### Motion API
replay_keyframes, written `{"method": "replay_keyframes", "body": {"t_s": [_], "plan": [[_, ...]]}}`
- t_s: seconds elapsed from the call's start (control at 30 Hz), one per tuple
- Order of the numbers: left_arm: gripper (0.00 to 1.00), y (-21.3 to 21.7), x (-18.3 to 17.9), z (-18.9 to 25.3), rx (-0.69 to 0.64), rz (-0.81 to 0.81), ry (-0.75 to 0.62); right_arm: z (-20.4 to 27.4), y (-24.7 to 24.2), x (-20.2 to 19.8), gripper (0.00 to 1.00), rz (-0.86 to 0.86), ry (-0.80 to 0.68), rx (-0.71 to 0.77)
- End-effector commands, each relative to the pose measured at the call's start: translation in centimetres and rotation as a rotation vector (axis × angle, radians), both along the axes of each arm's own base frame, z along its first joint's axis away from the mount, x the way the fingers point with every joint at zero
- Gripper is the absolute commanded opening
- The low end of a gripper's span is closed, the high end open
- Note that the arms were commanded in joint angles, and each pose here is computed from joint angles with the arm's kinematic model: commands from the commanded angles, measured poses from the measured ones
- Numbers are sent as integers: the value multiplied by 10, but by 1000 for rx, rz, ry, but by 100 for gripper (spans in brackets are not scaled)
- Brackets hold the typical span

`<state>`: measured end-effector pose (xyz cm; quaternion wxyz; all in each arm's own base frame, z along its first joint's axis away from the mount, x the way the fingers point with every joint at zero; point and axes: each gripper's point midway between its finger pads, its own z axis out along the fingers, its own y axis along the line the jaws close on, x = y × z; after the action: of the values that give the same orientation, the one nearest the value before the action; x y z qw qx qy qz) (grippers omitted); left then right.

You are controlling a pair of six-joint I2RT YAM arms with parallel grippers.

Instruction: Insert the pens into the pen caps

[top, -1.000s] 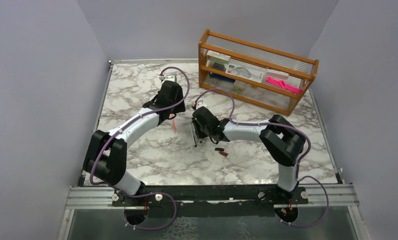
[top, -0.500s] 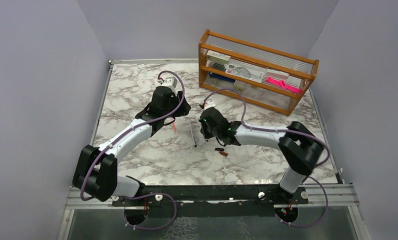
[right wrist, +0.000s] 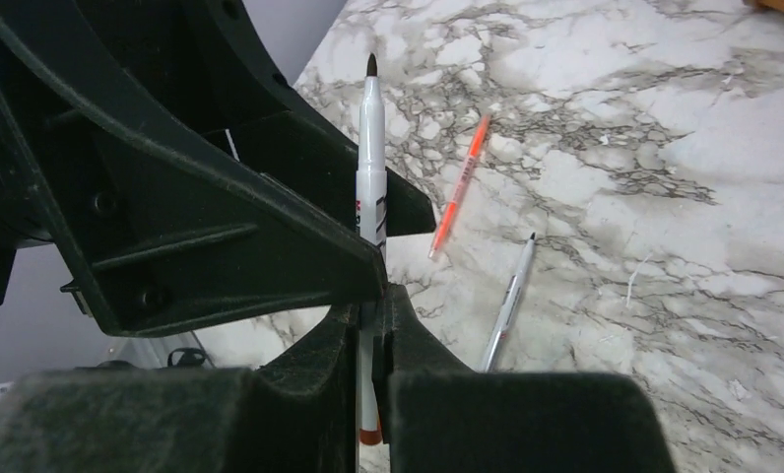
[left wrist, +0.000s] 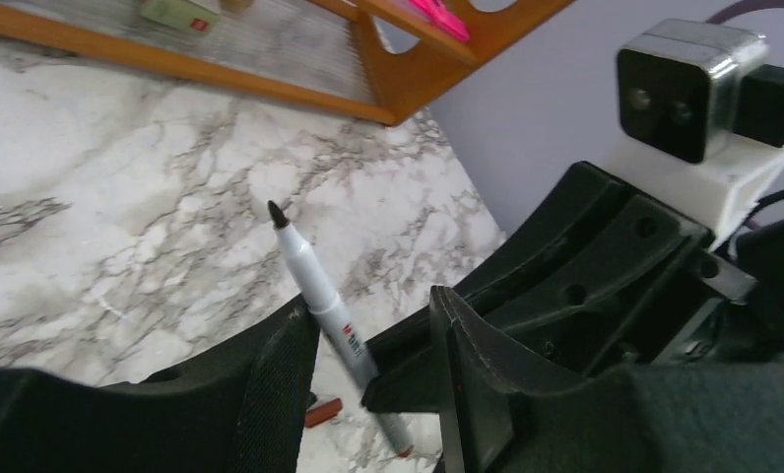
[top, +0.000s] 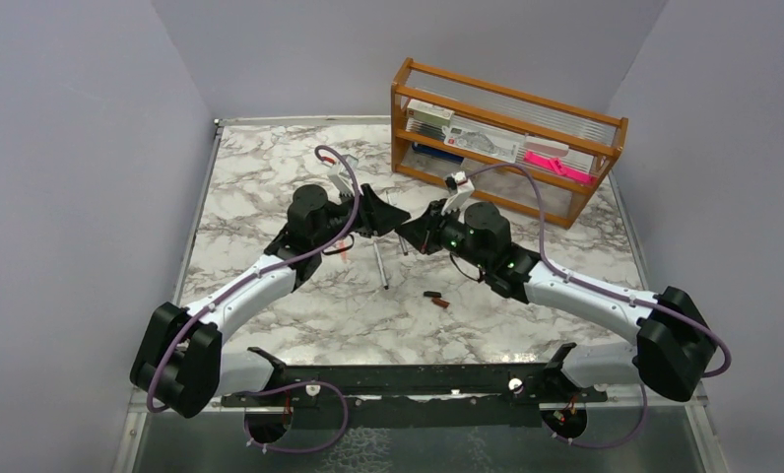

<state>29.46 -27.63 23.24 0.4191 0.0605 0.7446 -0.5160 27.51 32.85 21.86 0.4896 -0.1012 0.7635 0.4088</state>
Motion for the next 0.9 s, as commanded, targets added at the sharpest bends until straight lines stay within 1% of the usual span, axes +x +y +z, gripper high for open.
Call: {"method": "replay_keyframes", "body": {"t_s": [0.0, 0.07, 0.1, 0.13, 0.23, 0.3, 0.33, 0.4, 0.43, 0.53, 0.8, 0.87], "plan": [[46, -18, -18, 43, -116, -95, -82, 31, 14, -15, 1, 102, -32, 90], [45, -21, -19, 44, -124, -92, -79, 36, 13, -17, 1, 109, -37, 102], [41, -22, -19, 44, -125, -89, -78, 37, 13, -18, 1, 111, -38, 105], [34, -22, -19, 44, -126, -85, -76, 40, 12, -20, 1, 114, -40, 113], [1, -22, -19, 42, -127, -68, -72, 48, 9, -25, 1, 126, -46, 134], [0, -22, -20, 42, -129, -65, -68, 51, 7, -28, 1, 128, -54, 142], [0, -21, -19, 43, -132, -58, -66, 52, 5, -30, 4, 128, -60, 142], [0, -18, -16, 46, -143, -29, -66, 51, 1, -31, 16, 123, -64, 138], [0, -17, -14, 50, -149, -17, -69, 49, 0, -33, 21, 128, -69, 133], [0, -18, -10, 60, -167, -5, -77, 43, -1, -38, 27, 155, -80, 103], [0, -25, -4, 79, -199, -19, -81, 30, -6, -39, 27, 140, -70, 68], [0, -25, -5, 82, -205, -25, -82, 28, -6, -39, 25, 141, -65, 67]]}}
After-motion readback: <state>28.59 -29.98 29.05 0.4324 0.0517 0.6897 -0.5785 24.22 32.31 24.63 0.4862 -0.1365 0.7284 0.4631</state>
